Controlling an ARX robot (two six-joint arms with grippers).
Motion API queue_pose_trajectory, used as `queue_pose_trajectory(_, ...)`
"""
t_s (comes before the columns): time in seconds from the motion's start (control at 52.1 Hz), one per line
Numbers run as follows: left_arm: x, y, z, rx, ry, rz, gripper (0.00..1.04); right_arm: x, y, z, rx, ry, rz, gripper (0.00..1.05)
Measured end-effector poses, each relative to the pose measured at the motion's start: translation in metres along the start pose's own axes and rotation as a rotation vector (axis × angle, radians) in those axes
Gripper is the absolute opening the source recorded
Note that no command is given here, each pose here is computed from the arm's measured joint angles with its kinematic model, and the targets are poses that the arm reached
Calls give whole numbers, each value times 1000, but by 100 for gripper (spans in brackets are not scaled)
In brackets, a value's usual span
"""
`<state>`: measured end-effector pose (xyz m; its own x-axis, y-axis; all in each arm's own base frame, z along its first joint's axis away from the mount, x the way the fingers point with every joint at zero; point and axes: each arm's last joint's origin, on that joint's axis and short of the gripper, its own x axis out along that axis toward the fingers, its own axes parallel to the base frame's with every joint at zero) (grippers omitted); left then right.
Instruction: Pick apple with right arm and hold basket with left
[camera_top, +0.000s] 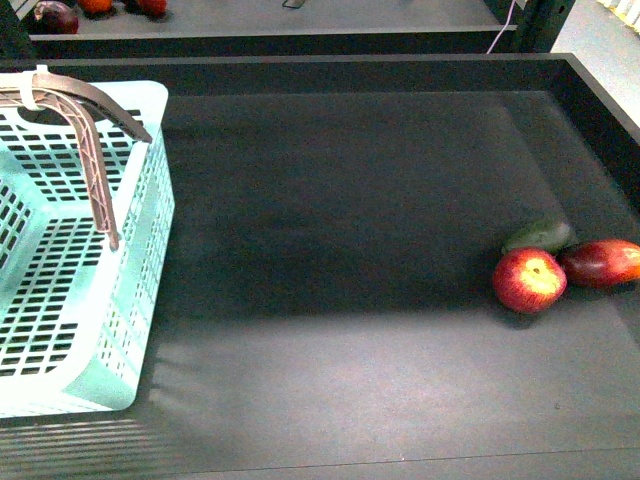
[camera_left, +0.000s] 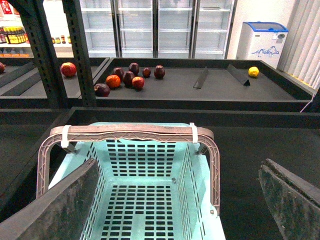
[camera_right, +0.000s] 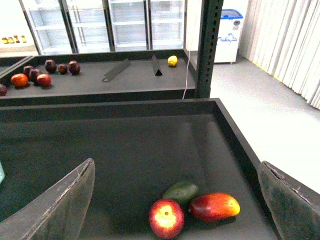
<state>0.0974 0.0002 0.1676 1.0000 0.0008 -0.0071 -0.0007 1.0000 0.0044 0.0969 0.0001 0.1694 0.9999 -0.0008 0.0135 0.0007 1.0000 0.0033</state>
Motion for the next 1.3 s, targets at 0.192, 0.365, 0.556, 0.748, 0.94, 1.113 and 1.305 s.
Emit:
queue_pose_trajectory(0.192, 9, 5, -6, -26, 456, -57, 98, 0, 0, 0, 0, 0, 1, 96)
queue_pose_trajectory(0.365, 38, 24, 20, -292, 482, -39, 98, 0, 0, 0, 0, 0, 1, 96)
queue_pose_trajectory(0.556, 93, 39, 33, -711, 565, 10, 98, 0, 0, 0, 0, 0, 1, 96)
queue_pose_trajectory(0.748, 150, 46, 31, -939, 626, 183, 98, 0, 0, 0, 0, 0, 1, 96)
queue_pose_trajectory(0.94, 199, 50, 26, -1041, 624, 325, 98, 0, 0, 0, 0, 0, 1, 96)
queue_pose_trajectory(1.113, 220, 57, 10, -1088, 638, 435, 98, 0, 0, 0, 0, 0, 1, 96)
queue_pose_trajectory(1.305, 236, 62, -1, -1107, 642, 504, 98, 0, 0, 0, 0, 0, 1, 96)
